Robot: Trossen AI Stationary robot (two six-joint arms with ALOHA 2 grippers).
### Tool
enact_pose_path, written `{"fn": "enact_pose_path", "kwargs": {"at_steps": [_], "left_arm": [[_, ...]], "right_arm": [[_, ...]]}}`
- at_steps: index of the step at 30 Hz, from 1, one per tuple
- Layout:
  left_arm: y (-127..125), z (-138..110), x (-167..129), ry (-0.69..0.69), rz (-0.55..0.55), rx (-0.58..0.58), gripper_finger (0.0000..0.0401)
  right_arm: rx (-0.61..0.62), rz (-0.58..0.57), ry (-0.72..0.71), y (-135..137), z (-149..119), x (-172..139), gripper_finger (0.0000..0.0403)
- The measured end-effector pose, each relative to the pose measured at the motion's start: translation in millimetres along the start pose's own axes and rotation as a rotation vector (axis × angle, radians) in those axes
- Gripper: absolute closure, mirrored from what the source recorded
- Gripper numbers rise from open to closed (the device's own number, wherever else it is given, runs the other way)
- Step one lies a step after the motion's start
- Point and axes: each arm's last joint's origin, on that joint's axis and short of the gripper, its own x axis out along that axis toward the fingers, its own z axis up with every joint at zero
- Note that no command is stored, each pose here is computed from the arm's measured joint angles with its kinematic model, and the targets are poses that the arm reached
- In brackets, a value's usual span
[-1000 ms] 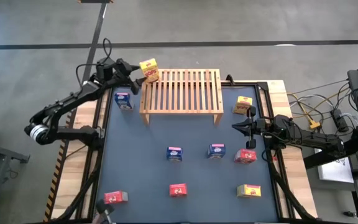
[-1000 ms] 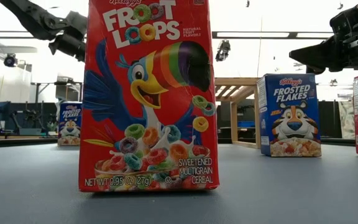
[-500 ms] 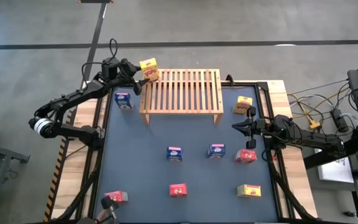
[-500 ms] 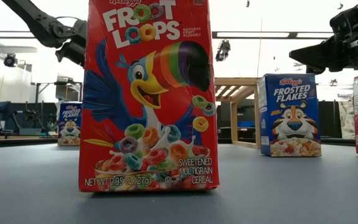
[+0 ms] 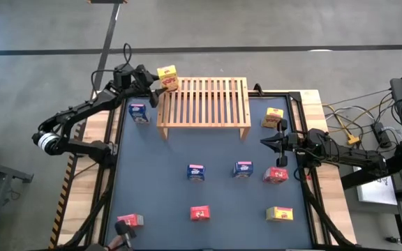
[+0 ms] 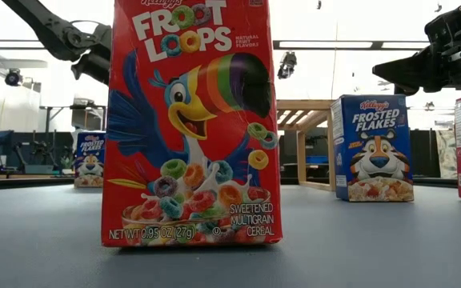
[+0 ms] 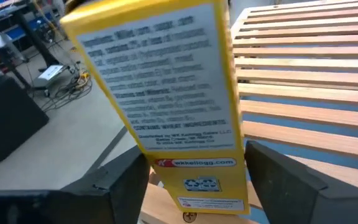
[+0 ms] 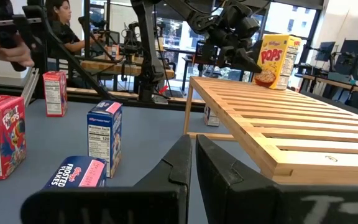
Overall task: Stack cereal on shelf
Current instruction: Put the middle left yellow cereal box on the shelf
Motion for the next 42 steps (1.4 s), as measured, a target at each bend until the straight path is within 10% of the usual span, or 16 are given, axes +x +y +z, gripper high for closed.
{"fn": "enact_pose_path", "kwargs": {"at_steps": [42], "left_arm": [[21.5, -16.2, 8.3, -0.136, -0.189, -0.004, 0.0210]], "right_arm": [[0.000, 0.000, 0.000, 0.0, 0.0, 0.0, 0.0390]]}}
